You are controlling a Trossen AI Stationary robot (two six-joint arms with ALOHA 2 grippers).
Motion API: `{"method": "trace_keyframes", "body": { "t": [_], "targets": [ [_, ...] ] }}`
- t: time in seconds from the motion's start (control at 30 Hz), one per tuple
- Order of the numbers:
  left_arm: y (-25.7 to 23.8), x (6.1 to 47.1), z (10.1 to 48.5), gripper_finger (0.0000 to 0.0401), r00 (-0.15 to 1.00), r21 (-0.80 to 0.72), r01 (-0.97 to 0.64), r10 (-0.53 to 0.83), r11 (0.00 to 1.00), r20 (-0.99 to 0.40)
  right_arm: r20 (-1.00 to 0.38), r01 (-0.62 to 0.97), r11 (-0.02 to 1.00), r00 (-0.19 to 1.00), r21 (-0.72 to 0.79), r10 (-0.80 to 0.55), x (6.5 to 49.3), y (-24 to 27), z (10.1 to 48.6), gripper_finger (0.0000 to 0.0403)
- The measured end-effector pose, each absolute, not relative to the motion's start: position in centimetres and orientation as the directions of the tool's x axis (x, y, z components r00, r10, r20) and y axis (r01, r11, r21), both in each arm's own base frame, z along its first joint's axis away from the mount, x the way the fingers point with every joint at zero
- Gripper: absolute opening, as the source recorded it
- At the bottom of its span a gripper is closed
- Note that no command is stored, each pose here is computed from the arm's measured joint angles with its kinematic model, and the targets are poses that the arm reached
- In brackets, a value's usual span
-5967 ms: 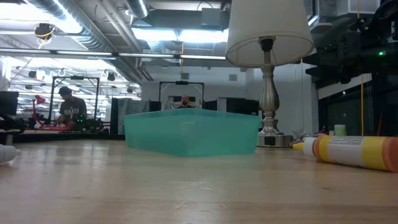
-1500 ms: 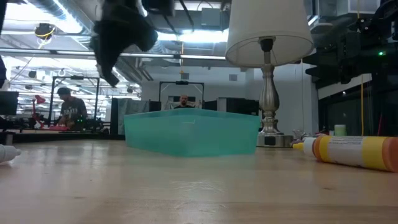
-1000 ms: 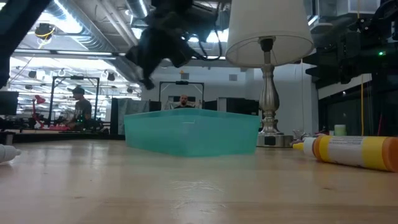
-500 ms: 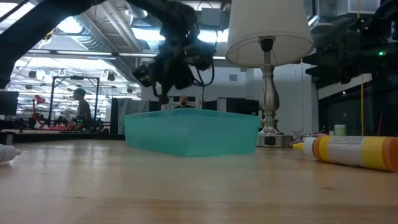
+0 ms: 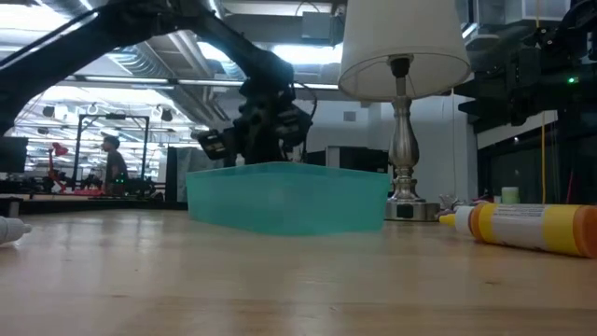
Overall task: Pick & Place food coloring
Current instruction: Put the small green food coloring bottle into the green bin
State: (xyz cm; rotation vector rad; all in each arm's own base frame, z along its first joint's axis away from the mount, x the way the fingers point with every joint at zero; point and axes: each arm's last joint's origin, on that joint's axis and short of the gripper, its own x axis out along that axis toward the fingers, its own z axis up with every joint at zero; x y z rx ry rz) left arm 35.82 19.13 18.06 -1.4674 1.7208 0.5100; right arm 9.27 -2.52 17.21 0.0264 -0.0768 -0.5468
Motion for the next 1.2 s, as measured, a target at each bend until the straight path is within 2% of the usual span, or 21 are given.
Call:
{"method": "trace_keyframes", "body": {
  "t": [0.3, 0.8, 1.2],
  "targets": [
    [19.6, 36.0, 15.9, 0.0069, -0.050, -0.154, -0.953, -0.638, 0.261, -0.768, 0.066, 0.518, 0.854, 0.851, 0.045, -0.520, 9.3, -2.5, 17.2, 0.0397],
    [20.1, 35.7, 15.6, 0.0069, -0.082, -0.123, -0.949, -0.606, 0.289, -0.791, 0.066, 0.519, 0.854, 0.851, 0.046, -0.521, 9.3, -2.5, 17.2, 0.0397],
    [21.4, 36.4, 17.8, 0.0069, 0.020, -0.187, -0.956, -0.587, 0.226, -0.810, 0.066, 0.518, 0.854, 0.852, 0.045, -0.520, 9.3, -2.5, 17.2, 0.0397]
  ]
}}
